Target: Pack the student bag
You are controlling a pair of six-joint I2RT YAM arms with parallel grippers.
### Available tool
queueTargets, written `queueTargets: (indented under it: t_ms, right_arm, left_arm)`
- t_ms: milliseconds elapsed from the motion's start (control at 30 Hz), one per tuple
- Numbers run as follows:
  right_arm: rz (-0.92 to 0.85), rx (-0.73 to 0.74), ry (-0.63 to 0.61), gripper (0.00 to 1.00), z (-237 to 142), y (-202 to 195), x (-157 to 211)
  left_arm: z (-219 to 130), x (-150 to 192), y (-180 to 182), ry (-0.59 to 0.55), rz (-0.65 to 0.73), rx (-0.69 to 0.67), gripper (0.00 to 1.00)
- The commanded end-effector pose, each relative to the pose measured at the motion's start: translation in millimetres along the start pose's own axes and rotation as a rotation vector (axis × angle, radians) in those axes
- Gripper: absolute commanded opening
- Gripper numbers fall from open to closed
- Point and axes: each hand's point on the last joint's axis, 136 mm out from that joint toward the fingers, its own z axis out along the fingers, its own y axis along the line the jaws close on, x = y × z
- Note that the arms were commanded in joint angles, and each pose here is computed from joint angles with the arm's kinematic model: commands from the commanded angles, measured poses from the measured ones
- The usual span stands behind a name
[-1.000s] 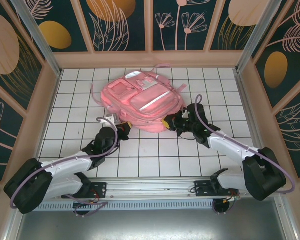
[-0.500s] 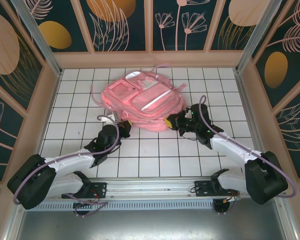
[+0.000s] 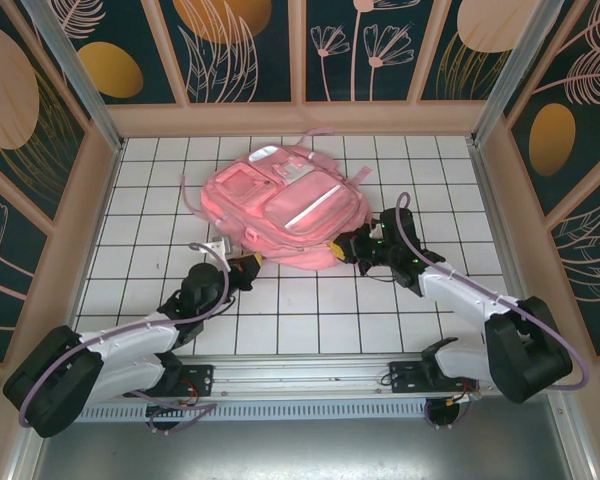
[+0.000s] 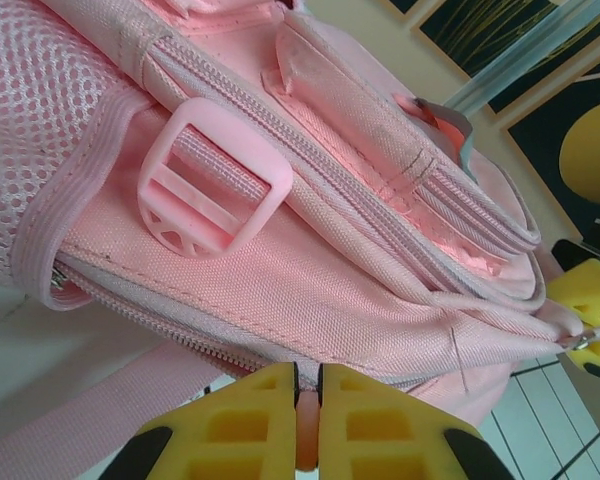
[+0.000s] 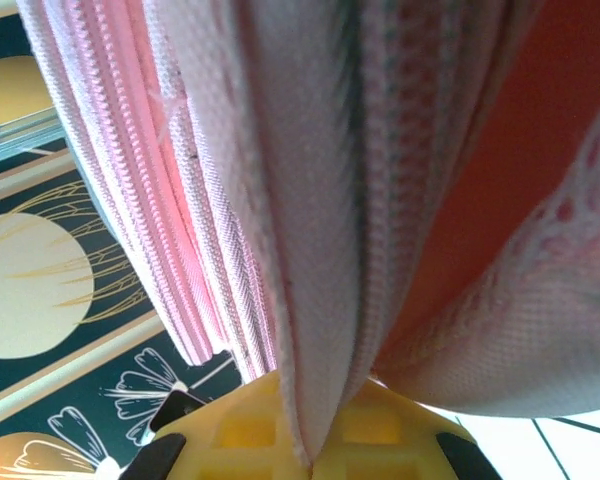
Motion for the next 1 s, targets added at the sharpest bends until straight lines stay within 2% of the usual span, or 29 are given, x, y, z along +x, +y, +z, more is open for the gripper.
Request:
queueTargets:
  t_ms: [0, 100, 200, 267, 300, 367, 500, 667, 733, 900, 967]
  right_arm:
    - [-0.04, -0.059, -0.101, 0.04, 3, 29, -21]
    - [-0.059, -0.042, -0.084, 0.04, 8, 32, -14]
    - [-0.056, -0.041, -0.117, 0.01, 0, 32, -15]
    - [-0.052, -0.044, -0.142, 0.0, -5, 30, -17]
    - [-0.048, -0.045, -0.145, 0.0, -7, 28, -18]
    - [-0.047, -0.035, -0.152, 0.0, -9, 24, -21]
    - [-0.037, -0.041, -0.156, 0.0, -11, 19, -23]
    - [-0.081, -0.036, -0.146, 0.0, -12, 23, -24]
    - [-0.114, -0.025, -0.146, 0.0, -14, 24, -29]
    - [-0.2, 0.008, -0.046, 0.0, -11, 34, -33]
    - [-0.235, 0.019, 0.003, 0.0, -9, 42, -29]
  left_arm:
    - [-7, 1, 29, -0.03, 0.015, -0.098, 0.1]
    - [-12, 3, 54, -0.056, -0.011, -0.21, 0.09]
    - [-18, -1, 69, -0.106, -0.045, -0.28, 0.06]
    - [-20, -5, 77, -0.128, -0.041, -0.328, 0.15]
    - [-21, -8, 81, -0.141, -0.031, -0.364, 0.16]
    - [-26, -18, 91, -0.18, -0.02, -0.444, 0.15]
    - [-27, -29, 95, -0.223, -0.008, -0.494, 0.11]
    - [-11, -27, 82, -0.17, 0.003, -0.442, 0.12]
    - [-7, -23, 76, -0.138, 0.022, -0.411, 0.16]
    - [1, -10, 41, -0.009, 0.1, -0.233, 0.45]
    - [4, -6, 20, 0.052, 0.144, -0.142, 0.49]
